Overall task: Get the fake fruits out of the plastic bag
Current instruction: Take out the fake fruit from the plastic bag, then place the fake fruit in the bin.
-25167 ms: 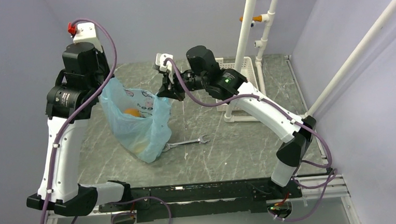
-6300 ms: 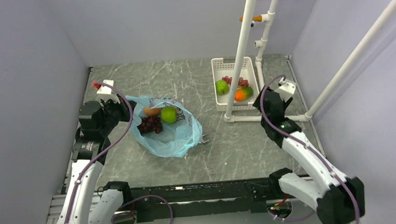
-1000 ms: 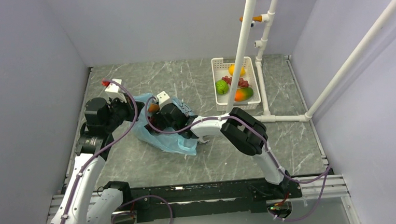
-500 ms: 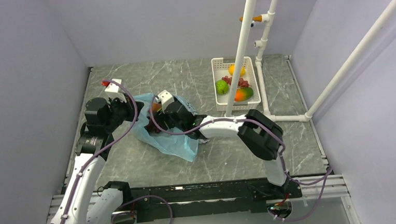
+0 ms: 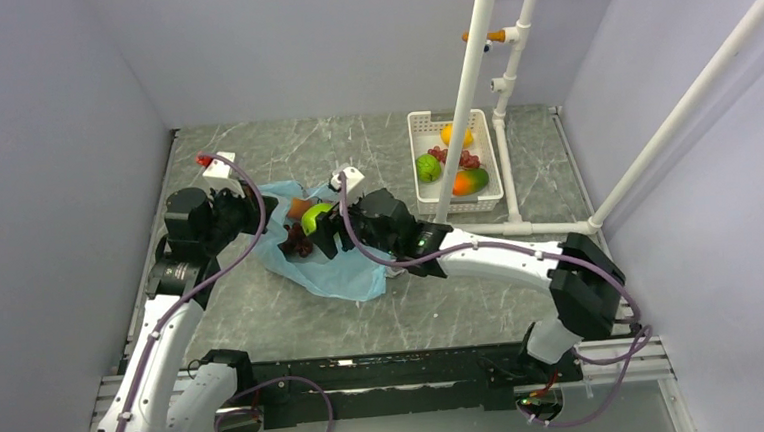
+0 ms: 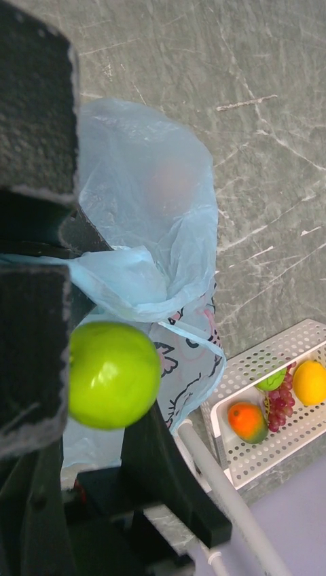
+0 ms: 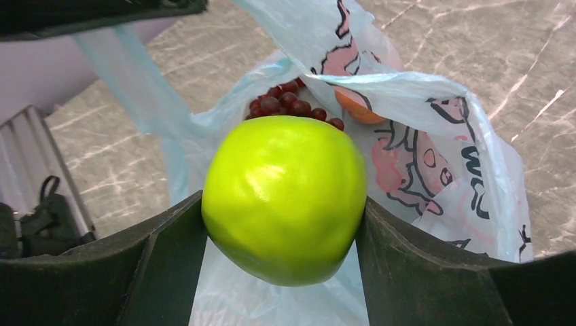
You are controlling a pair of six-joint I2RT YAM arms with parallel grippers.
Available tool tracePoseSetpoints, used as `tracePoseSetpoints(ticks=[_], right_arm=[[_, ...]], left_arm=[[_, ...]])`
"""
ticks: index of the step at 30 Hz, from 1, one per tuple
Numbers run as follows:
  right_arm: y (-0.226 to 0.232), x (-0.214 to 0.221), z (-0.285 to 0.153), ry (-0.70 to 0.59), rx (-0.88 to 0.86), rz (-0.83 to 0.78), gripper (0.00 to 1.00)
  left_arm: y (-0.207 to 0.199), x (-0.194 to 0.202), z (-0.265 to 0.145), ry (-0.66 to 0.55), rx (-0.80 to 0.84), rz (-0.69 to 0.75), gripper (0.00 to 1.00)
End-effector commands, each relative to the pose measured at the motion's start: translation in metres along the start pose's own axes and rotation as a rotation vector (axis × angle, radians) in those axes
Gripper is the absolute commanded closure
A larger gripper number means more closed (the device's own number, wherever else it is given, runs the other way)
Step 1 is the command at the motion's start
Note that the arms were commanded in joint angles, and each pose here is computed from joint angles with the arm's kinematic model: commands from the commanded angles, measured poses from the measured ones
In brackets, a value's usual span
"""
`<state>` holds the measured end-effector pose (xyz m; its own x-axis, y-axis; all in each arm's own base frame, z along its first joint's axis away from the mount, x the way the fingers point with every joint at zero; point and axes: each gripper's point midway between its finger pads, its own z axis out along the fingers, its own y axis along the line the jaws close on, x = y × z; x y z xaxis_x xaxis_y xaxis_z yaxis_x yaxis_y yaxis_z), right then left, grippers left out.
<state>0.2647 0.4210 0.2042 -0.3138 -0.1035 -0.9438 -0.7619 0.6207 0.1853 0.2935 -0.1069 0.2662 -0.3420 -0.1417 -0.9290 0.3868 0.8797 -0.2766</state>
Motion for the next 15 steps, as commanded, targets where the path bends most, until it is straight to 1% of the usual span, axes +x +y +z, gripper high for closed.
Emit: tracePoseSetpoints(ticks=[1,5,8,12,15], right_arm=[[0.012,-0.037,-0.026,-0.088,-0.051,0.033,1.00],[-0.004,-0.060,-0.056,-0.186,0.004,0.045,1.00],[-0.028,-0.076,-0.081,-0.255,0.097,0.056,1.00],[-0.074,-0.093,-0.120,-0.344,0.329,0.068,1.00],[-0.101,-0.101,-0.152,-0.410,0.457,0.096,1.00]], left_arm=[[-0.002,-0.013,0.000,-0.027,0.003,0.018,1.00],[-0.002,-0.014,-0.001,-0.033,-0.002,0.023,1.00],[0.001,-0.014,-0.001,-0.033,-0.015,0.023,1.00],[-0.002,-0.013,-0.001,-0.027,-0.003,0.017,1.00],[-0.001,-0.013,0.000,-0.027,-0.004,0.015,1.00]])
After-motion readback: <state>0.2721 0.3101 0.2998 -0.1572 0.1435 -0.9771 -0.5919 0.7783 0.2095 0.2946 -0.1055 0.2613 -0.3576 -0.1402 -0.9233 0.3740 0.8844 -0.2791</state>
